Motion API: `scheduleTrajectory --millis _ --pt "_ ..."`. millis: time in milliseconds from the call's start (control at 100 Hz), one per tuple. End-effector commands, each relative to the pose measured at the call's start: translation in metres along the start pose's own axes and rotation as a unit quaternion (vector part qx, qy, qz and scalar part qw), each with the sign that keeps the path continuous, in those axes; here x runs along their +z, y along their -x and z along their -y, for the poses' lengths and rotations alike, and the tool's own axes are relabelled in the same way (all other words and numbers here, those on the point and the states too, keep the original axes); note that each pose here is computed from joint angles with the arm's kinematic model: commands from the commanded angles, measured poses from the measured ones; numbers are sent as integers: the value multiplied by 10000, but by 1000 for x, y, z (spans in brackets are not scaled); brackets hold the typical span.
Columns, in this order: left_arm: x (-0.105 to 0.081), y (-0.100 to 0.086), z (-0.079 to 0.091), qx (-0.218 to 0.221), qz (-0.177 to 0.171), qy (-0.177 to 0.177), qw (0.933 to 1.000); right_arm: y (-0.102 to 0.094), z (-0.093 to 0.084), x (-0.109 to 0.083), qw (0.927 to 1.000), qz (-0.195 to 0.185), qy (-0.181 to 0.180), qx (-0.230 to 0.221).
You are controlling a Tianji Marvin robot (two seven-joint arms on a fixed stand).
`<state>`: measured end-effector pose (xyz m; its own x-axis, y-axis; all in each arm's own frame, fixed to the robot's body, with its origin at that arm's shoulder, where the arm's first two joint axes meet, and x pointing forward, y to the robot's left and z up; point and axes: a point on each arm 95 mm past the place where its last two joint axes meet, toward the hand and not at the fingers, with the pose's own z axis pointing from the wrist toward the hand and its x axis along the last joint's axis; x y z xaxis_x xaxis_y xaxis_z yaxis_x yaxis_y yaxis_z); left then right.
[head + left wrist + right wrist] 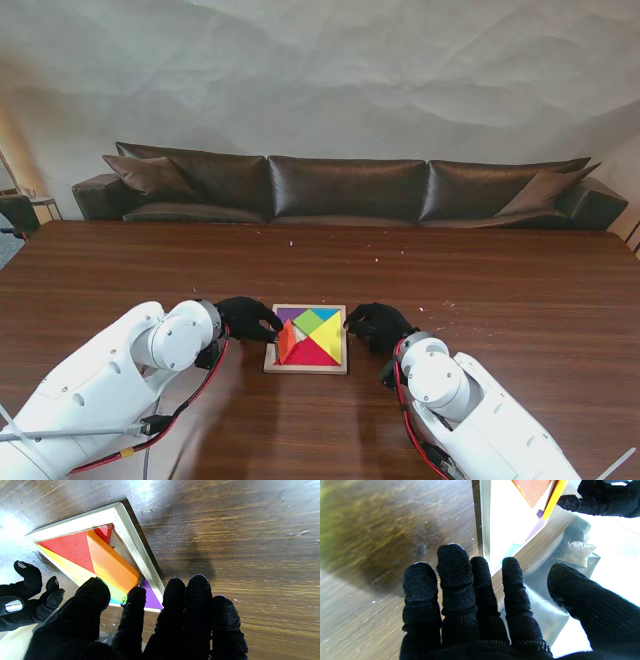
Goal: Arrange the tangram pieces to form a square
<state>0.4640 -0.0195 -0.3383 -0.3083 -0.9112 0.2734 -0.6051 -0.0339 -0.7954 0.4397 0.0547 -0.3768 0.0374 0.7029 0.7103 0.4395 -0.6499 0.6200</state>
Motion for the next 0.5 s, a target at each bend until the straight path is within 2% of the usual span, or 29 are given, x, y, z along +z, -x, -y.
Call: scheduleTrajectory --millis 0,490 --pt "2 -3 3 -21 -29 47 10000 -2 4 0 10000 -27 -83 26" --pt "5 -7 7 -18 -42 79 10000 -2 4 1 9999 -30 -91 34"
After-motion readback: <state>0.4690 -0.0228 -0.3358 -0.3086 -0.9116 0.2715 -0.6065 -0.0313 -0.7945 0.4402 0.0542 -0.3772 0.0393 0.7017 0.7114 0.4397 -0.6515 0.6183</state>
